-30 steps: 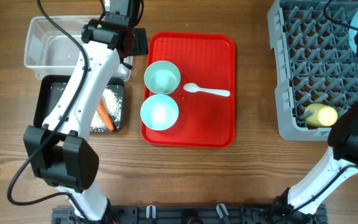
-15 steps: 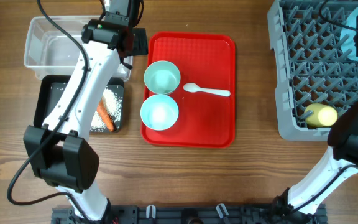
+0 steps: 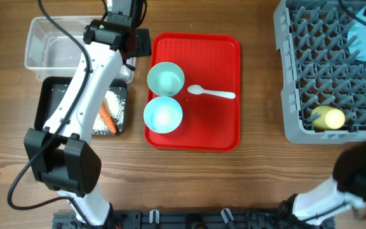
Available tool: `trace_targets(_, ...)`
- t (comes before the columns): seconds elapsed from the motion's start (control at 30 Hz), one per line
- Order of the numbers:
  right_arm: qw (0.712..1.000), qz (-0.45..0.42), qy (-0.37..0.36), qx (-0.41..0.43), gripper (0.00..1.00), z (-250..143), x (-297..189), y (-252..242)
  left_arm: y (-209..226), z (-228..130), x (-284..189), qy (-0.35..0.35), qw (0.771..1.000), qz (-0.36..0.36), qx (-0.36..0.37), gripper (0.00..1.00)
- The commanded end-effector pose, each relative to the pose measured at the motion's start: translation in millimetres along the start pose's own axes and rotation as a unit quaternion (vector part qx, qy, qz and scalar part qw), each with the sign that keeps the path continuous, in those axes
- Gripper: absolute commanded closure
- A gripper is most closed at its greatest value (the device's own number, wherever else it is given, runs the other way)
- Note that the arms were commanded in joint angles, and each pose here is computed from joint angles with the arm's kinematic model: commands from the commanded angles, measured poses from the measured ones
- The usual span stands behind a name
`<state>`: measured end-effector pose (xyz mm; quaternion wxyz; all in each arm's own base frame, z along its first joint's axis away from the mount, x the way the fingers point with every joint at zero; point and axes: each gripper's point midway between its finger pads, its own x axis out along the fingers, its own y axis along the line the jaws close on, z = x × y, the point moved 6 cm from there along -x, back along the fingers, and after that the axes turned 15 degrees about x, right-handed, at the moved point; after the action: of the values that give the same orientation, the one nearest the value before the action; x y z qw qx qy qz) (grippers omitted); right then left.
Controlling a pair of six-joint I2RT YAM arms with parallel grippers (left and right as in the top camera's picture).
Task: Sort waste into correct bins and load items into the dishwasher rack
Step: 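Reach the right gripper left to the green bowl and grasp its rim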
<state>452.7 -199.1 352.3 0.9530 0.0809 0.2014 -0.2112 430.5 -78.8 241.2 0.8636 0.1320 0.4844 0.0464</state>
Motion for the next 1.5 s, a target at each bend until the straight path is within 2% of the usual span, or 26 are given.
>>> trace_targets(0.0,0.946,0.309,0.035,0.097,0.0,21,-87,72,3,4,-4,-0.009,1.0,0.005,-0.004,0.0)
trace_targets(0.13,0.872,0.462,0.111,0.12,0.0,8,-119,112,3,4,-4,-0.009,1.0,0.005,-0.003,0.0)
trace_targets(0.3,0.869,0.423,0.228,0.115,0.0,-52,-110,164,3,4,-4,-0.009,1.0,0.005,-0.003,0.0)
trace_targets(0.47,0.871,0.346,0.34,0.076,0.0,-133,-103,230,3,4,-4,-0.009,1.0,0.005,-0.003,0.0)
trace_targets(0.63,0.848,0.339,0.407,0.022,0.0,-205,-102,297,3,4,-4,-0.009,1.0,0.005,-0.003,0.0)
trace_targets(0.83,0.836,0.265,0.479,0.035,0.01,-287,-84,337,3,4,-4,-0.009,1.0,0.005,-0.003,0.0)
trace_targets(1.07,0.811,0.212,0.542,0.062,0.2,-343,-72,346,3,4,-4,-0.009,1.0,0.005,-0.003,0.0)
trace_targets(1.17,0.801,0.218,0.554,0.063,0.23,-355,-73,352,3,4,-4,-0.009,1.0,0.005,-0.003,0.0)
trace_targets(1.33,0.8,0.218,0.554,0.077,0.37,-363,-70,360,3,4,-4,-0.009,1.0,0.005,-0.004,0.0)
trace_targets(1.47,0.81,0.219,0.537,0.086,0.51,-360,-67,366,3,4,-4,-0.009,1.0,0.005,-0.003,0.0)
